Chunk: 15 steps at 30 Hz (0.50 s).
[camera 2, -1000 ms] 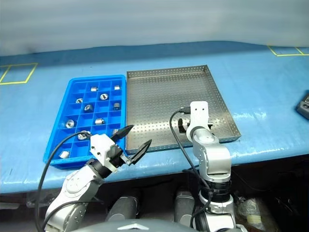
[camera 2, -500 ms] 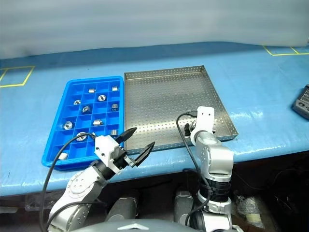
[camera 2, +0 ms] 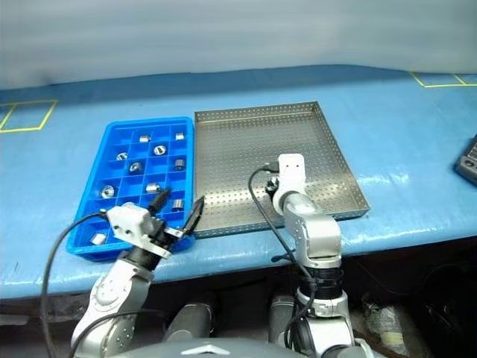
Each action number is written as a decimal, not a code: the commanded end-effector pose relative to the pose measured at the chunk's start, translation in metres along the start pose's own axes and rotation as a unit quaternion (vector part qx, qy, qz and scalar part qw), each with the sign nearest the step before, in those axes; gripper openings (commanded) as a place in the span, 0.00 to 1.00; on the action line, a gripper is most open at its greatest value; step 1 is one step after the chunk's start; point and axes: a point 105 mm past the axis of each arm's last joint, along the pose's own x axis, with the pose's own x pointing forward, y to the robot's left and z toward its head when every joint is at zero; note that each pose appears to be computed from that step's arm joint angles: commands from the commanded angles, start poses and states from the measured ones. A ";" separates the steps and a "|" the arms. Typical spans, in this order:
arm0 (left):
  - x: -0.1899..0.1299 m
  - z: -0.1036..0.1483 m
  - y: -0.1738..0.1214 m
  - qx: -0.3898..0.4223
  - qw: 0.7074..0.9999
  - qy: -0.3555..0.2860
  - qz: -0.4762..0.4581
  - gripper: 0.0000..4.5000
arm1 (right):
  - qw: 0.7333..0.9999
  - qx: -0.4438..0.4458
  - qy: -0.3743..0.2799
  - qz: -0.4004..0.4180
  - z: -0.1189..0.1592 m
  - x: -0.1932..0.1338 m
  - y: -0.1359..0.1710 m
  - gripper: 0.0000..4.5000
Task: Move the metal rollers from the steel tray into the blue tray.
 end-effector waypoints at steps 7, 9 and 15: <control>-0.027 0.029 0.016 0.065 0.995 -0.045 0.062 1.00 | 0.956 -0.092 -0.112 0.254 0.037 -0.017 0.101 0.37; -0.035 0.032 0.019 0.067 0.994 -0.048 0.077 1.00 | 0.945 -0.089 -0.112 0.293 0.036 -0.020 0.115 0.37; -0.062 0.035 0.028 0.069 0.990 -0.042 0.114 1.00 | 0.916 -0.101 -0.098 0.375 0.026 -0.027 0.149 0.37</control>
